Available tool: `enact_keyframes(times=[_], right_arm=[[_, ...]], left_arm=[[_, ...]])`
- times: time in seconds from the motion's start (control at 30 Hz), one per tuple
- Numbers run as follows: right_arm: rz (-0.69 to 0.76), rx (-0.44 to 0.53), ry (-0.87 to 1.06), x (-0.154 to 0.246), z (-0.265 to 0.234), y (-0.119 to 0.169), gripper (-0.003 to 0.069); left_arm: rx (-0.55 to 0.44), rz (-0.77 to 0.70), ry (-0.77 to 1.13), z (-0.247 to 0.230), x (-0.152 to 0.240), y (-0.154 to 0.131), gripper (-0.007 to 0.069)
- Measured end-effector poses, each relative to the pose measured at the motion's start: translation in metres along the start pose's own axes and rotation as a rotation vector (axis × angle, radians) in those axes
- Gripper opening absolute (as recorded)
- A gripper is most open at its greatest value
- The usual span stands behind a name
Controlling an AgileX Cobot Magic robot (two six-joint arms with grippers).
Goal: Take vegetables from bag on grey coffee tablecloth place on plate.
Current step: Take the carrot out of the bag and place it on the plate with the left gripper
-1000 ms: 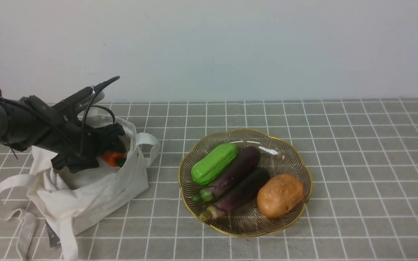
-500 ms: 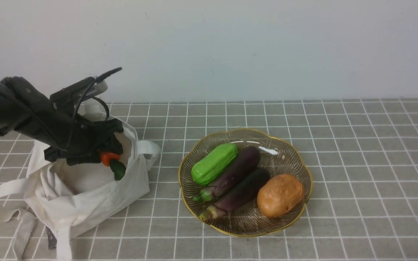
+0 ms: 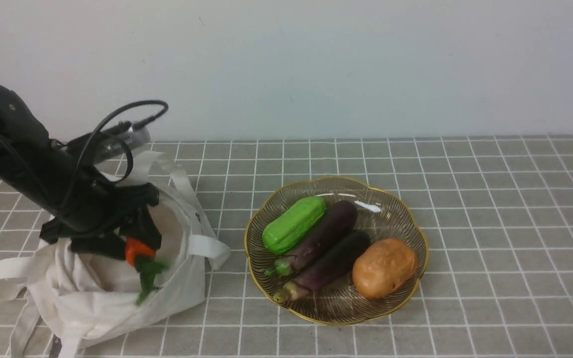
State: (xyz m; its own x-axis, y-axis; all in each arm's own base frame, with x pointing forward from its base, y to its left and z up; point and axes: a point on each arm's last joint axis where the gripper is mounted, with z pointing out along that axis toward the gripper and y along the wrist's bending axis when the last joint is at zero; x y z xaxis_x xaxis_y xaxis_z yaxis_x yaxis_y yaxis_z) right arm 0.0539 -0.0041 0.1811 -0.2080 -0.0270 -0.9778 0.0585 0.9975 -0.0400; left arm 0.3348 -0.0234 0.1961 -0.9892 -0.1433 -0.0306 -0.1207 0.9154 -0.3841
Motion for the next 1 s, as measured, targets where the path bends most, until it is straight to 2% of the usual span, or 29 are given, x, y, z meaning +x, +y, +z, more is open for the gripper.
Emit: enact_keyframes(times=[0.2, 0.43, 0.6, 0.67, 0.7, 0.77, 0.8, 0.9, 1.0], right_arm=[[0.000, 0.000, 0.000, 0.000, 0.000, 0.000, -0.0013], [0.000, 0.000, 0.000, 0.000, 0.000, 0.000, -0.0013], [0.000, 0.000, 0.000, 0.000, 0.000, 0.000, -0.0013], [0.000, 0.000, 0.000, 0.000, 0.000, 0.000, -0.0013], [0.000, 0.000, 0.000, 0.000, 0.000, 0.000, -0.0013], [0.000, 0.000, 0.000, 0.000, 0.000, 0.000, -0.0013], [0.000, 0.000, 0.000, 0.000, 0.000, 0.000, -0.0013], [0.000, 0.000, 0.000, 0.000, 0.000, 0.000, -0.0013], [0.000, 0.000, 0.000, 0.000, 0.000, 0.000, -0.0013]], left_arm=[[-0.012, 0.017, 0.133, -0.006, 0.014, -0.001, 0.0366], [0.003, 0.097, 0.026, -0.054, 0.034, -0.021, 0.0366], [0.064, 0.417, -0.072, -0.084, 0.069, -0.073, 0.0366], [0.087, 0.571, -0.113, -0.080, 0.078, -0.098, 0.0366], [0.089, 0.583, -0.120, -0.080, 0.079, -0.101, 0.0366], [0.106, 0.720, -0.185, -0.064, 0.080, -0.128, 0.0366], [0.106, 0.729, -0.189, -0.063, 0.080, -0.130, 0.0366], [0.113, 0.851, -0.257, -0.031, 0.077, -0.160, 0.0366], [0.112, 0.885, -0.308, -0.005, 0.073, -0.178, 0.0366]])
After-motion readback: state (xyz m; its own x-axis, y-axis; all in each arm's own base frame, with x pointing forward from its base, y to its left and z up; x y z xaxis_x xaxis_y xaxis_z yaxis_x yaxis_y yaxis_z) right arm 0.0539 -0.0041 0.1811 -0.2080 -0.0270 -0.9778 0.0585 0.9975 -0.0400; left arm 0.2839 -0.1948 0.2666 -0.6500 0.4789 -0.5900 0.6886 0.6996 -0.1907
